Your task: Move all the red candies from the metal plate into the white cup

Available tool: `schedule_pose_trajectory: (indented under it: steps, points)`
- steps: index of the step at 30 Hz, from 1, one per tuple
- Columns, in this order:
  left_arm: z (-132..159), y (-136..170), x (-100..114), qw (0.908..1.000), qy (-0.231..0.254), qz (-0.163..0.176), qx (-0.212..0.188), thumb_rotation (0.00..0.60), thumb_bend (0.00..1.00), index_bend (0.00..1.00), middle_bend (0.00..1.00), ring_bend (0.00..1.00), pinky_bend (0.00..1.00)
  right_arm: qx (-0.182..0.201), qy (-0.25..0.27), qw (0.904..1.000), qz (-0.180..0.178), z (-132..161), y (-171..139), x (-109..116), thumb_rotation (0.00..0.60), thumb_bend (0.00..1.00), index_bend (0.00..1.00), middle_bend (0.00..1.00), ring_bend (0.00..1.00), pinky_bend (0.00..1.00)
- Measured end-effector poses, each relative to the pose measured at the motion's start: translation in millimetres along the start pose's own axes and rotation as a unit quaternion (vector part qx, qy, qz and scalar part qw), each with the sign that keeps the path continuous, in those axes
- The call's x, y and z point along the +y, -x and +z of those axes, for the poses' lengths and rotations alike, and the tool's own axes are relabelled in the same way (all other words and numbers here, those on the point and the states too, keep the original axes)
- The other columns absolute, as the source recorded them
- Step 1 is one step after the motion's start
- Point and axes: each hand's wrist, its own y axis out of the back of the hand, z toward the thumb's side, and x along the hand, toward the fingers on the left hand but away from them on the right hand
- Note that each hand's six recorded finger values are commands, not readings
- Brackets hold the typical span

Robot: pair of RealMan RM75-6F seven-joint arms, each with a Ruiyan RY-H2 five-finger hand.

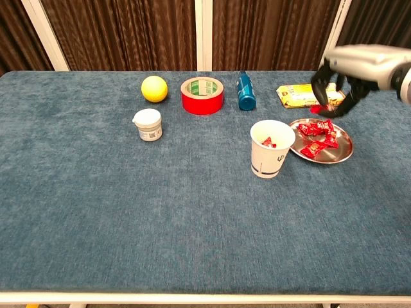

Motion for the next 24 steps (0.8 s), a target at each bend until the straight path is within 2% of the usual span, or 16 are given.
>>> schedule_pose_trajectory:
  steps: [6, 16, 21, 24]
  points:
    - [-0.4, 2.0, 0.9, 1.0, 0.001, 0.001, 0.002, 0.6, 0.09, 0.3, 0.25, 0.17, 0.28, 0.057, 0.005, 0.9983, -0.011, 32.9, -8.0, 21.2, 0.6, 0.33, 0.65, 0.58, 0.29, 0.36]
    - [-4.4, 3.0, 0.3, 1.0, 0.004, 0.001, 0.007, 0.6, 0.09, 0.3, 0.25, 0.17, 0.28, 0.087, -0.004, 0.996, 0.02, 66.1, 7.2, -8.1, 0.6, 0.33, 0.6, 0.5, 0.26, 0.36]
    - [-6.2, 3.9, -1.2, 0.9999, 0.006, -0.001, 0.009, 0.6, 0.09, 0.3, 0.25, 0.17, 0.28, 0.092, -0.01, 0.9954, 0.026, 69.7, 6.5, -13.5, 0.6, 0.32, 0.53, 0.47, 0.22, 0.34]
    - [-5.7, 3.7, -1.4, 1.0, 0.007, 0.0, 0.007, 0.6, 0.09, 0.3, 0.25, 0.17, 0.28, 0.094, -0.006, 0.9951, 0.029, 71.1, 4.2, -14.0, 0.6, 0.28, 0.46, 0.43, 0.2, 0.33]
